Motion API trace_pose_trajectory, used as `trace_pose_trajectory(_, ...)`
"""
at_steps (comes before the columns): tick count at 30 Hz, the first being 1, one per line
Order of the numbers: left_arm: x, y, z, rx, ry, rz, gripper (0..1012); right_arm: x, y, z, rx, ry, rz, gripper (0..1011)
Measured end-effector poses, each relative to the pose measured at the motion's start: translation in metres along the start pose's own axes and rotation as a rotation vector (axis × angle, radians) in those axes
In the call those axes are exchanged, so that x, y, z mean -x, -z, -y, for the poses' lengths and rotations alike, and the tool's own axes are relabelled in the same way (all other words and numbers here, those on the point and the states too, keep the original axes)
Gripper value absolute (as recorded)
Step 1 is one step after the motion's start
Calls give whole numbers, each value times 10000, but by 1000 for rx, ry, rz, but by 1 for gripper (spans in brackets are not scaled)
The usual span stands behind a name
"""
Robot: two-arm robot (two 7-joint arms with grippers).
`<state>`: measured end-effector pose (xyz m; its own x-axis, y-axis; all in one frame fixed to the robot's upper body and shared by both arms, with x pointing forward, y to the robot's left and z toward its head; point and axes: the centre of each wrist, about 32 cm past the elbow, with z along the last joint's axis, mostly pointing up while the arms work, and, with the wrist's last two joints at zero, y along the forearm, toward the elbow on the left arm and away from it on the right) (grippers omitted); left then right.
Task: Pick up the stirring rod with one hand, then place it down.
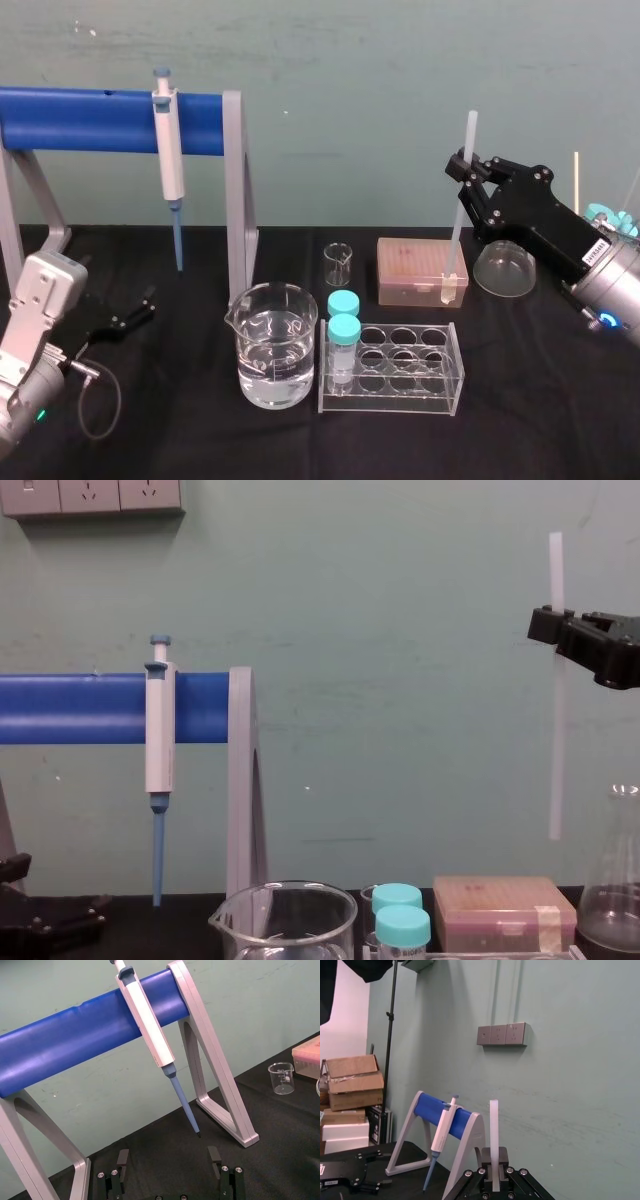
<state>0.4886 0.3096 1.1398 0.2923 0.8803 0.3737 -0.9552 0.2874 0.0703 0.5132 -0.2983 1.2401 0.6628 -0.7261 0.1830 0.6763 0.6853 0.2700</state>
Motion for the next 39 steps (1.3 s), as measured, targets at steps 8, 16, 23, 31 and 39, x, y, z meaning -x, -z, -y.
trace_pose_trajectory(8, 0, 0, 0, 0, 0, 0, 1000, 3, 9, 0, 9, -1, -5, 67)
trace_pose_trajectory(16, 0, 0, 0, 0, 0, 0, 1000, 10, 18, 12, 13, 0, -11, 67)
trace_pose_trajectory(23, 0, 0, 0, 0, 0, 0, 1000, 16, 18, 20, 17, 2, -16, 67)
trace_pose_trajectory(31, 0, 0, 0, 0, 0, 0, 1000, 29, 12, 22, 23, 4, -19, 67)
trace_pose_trajectory(39, 0, 0, 0, 0, 0, 0, 1000, 37, 11, 25, 29, 3, -20, 67)
